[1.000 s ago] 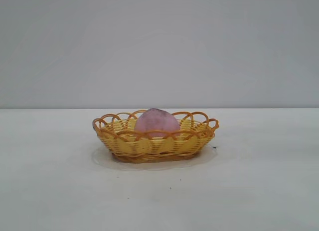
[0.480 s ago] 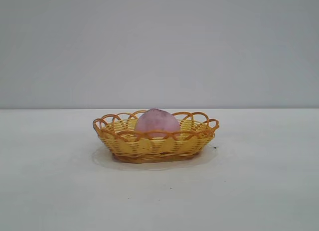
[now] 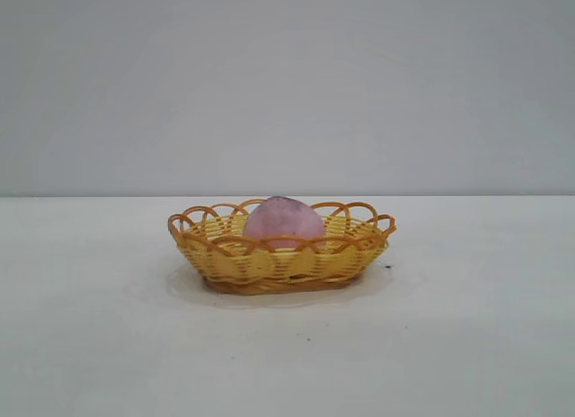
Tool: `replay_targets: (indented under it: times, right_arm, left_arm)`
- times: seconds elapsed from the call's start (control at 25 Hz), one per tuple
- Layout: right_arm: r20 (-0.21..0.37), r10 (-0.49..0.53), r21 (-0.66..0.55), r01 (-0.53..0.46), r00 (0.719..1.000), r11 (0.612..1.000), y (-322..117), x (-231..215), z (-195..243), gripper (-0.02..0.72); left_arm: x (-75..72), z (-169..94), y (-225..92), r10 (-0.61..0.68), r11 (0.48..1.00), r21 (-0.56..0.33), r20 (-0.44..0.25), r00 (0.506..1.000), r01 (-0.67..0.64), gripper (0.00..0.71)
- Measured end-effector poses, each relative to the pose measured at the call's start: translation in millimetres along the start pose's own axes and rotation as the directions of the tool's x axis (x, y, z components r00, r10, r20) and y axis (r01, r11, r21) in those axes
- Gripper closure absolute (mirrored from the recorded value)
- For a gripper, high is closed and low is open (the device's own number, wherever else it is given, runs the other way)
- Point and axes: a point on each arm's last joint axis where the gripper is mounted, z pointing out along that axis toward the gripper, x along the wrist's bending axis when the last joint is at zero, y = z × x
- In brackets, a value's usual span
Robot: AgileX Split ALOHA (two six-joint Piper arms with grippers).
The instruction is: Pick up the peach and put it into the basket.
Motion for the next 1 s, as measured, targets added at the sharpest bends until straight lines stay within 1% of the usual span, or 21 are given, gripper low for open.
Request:
replay_targets:
  times: [0.16, 0.88, 1.0]
  right_arm:
    - [-0.018, 0.013, -0.014, -0.013, 1.0, 1.0, -0.3, 1.4, 4.9, 0.184]
    - [-0.02, 0.013, -0.019, -0.014, 1.0, 1.0, 0.1, 1.6, 4.9, 0.184]
    - [-0.02, 0.013, -0.019, -0.014, 1.0, 1.0, 0.1, 1.6, 4.9, 0.184]
  left_arm:
    - [0.0, 0.0, 0.0, 0.0, 1.0, 0.0, 0.0, 1.0, 0.0, 0.17]
    - [0.0, 0.0, 0.0, 0.0, 1.0, 0.0, 0.0, 1.0, 0.0, 0.17]
    - [0.1, -0.1, -0.1, 0.009, 1.0, 0.0, 0.015, 1.0, -0.009, 0.17]
